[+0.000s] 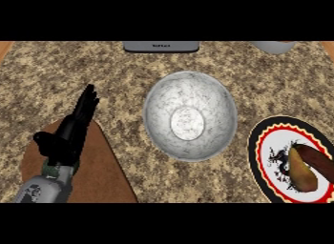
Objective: Pick the sweet potato from the plate and place it in the bowl
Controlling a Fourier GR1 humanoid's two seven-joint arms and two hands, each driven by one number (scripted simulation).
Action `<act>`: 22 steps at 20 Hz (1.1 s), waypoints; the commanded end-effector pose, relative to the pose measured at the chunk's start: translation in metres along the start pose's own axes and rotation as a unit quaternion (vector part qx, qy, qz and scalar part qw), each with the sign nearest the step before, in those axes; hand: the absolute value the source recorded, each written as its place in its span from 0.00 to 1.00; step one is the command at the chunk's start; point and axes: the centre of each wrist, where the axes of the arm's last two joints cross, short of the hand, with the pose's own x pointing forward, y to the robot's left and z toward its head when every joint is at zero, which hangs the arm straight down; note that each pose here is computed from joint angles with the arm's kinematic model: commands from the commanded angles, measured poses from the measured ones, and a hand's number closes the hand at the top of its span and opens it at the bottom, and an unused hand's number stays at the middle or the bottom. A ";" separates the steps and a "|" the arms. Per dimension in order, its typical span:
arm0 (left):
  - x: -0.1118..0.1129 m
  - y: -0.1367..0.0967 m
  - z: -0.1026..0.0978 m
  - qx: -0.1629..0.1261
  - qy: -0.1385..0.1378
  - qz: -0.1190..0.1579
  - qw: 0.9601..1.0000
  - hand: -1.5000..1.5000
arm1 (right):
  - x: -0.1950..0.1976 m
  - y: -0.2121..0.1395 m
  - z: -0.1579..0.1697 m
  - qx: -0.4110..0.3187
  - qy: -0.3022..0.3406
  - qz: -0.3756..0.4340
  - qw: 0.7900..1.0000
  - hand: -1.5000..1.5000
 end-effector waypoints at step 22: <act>0.005 0.007 -0.001 -0.004 0.008 -0.003 1.000 0.50 | -0.048 0.025 0.001 0.042 -0.008 -0.115 0.992 0.00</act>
